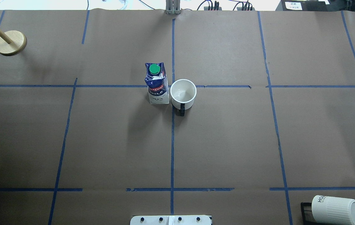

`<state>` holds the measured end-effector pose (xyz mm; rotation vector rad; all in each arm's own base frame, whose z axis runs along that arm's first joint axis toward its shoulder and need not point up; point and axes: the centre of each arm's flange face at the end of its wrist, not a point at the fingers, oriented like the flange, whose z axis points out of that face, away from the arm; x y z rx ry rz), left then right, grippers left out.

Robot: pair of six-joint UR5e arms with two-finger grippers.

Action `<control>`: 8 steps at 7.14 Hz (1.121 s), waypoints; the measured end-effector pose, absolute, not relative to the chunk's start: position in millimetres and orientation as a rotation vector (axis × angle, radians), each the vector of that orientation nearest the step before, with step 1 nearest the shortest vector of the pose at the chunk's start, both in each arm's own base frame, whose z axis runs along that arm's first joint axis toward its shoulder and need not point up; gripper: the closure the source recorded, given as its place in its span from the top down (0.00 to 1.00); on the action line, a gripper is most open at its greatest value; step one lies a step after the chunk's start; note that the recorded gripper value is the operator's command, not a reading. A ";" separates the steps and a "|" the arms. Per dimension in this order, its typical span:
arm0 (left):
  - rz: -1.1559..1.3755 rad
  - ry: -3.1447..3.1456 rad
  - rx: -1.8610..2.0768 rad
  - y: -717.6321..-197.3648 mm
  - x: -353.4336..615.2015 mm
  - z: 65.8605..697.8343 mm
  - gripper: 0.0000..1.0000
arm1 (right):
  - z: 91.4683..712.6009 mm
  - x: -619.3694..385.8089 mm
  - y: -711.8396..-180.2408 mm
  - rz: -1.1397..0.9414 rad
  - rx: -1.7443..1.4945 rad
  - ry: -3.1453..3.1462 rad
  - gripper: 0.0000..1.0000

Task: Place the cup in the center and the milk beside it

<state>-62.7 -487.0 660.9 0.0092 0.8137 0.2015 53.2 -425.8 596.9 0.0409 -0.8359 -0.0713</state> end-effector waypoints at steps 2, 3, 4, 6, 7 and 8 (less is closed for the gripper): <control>0.175 0.811 -0.004 -483.8 -64.3 664.0 1.00 | 597.0 53.3 -426.0 -0.071 0.041 -0.834 1.00; 0.146 0.807 -0.012 -482.9 -67.6 664.9 1.00 | 597.4 53.4 -426.0 -0.070 0.040 -0.833 1.00; 0.122 0.804 -0.015 -482.0 -73.0 665.6 1.00 | 599.1 53.5 -425.9 -0.069 0.037 -0.832 1.00; 0.104 0.802 -0.016 -481.4 -78.6 667.3 1.00 | 603.3 55.8 -425.0 -0.059 0.031 -0.830 1.00; 0.102 0.802 -0.018 -481.6 -78.7 668.0 1.00 | 604.6 57.0 -424.8 -0.056 0.029 -0.829 1.00; 0.102 0.802 -0.018 -481.8 -78.9 668.2 1.00 | 606.4 57.4 -424.8 -0.055 0.027 -0.828 1.00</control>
